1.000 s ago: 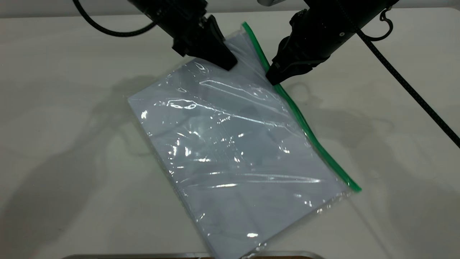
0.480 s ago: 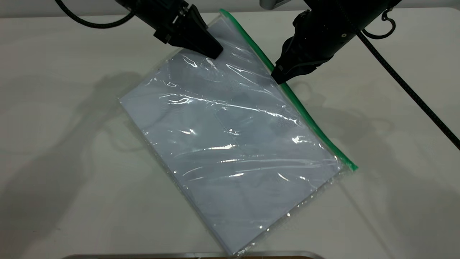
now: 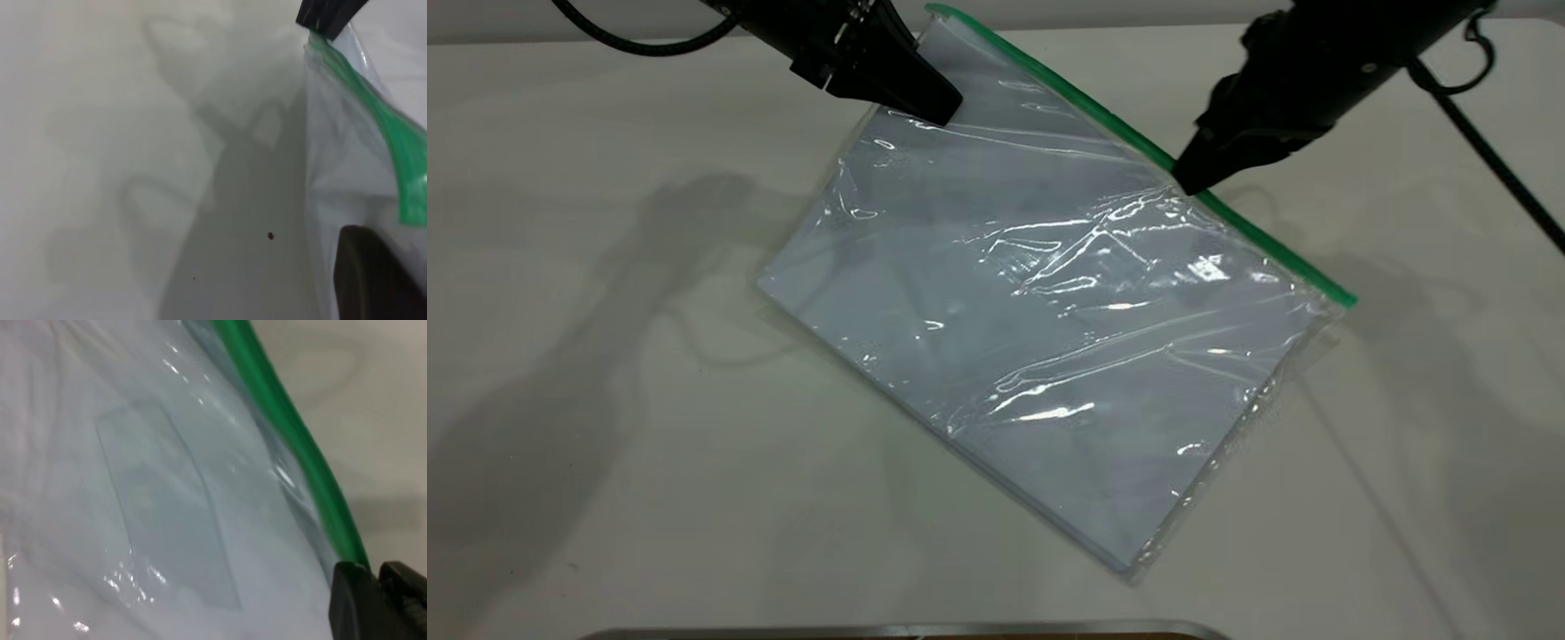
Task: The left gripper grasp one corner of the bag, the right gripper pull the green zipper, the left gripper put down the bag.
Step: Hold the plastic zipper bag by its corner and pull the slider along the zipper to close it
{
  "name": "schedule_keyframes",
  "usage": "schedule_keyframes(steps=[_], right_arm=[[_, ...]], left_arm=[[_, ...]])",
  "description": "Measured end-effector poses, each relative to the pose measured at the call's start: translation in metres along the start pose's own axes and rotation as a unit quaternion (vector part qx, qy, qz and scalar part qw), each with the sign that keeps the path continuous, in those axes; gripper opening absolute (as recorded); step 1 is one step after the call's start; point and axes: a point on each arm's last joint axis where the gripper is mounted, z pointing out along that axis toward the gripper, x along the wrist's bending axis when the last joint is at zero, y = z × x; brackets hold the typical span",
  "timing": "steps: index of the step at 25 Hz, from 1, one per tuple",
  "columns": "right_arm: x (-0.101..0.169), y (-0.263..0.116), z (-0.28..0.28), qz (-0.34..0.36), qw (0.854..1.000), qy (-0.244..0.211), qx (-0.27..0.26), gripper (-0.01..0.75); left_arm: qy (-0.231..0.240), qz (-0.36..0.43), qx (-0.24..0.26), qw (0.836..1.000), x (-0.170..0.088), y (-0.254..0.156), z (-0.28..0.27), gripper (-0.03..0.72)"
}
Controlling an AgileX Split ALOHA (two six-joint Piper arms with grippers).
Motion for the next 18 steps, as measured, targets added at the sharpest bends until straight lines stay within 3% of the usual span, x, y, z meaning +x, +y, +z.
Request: schedule_keyframes(steps=[6, 18], right_arm=[[-0.017, -0.014, -0.010, 0.031, 0.999, 0.014, 0.026, 0.036], [-0.043, -0.040, -0.024, 0.083, 0.992, -0.002, 0.092, 0.036]], left_arm=[[0.003, -0.005, 0.001, 1.000, 0.001, 0.000, 0.000, 0.053], [0.018, -0.032, 0.001, 0.999, 0.007, -0.011, -0.016, 0.053]])
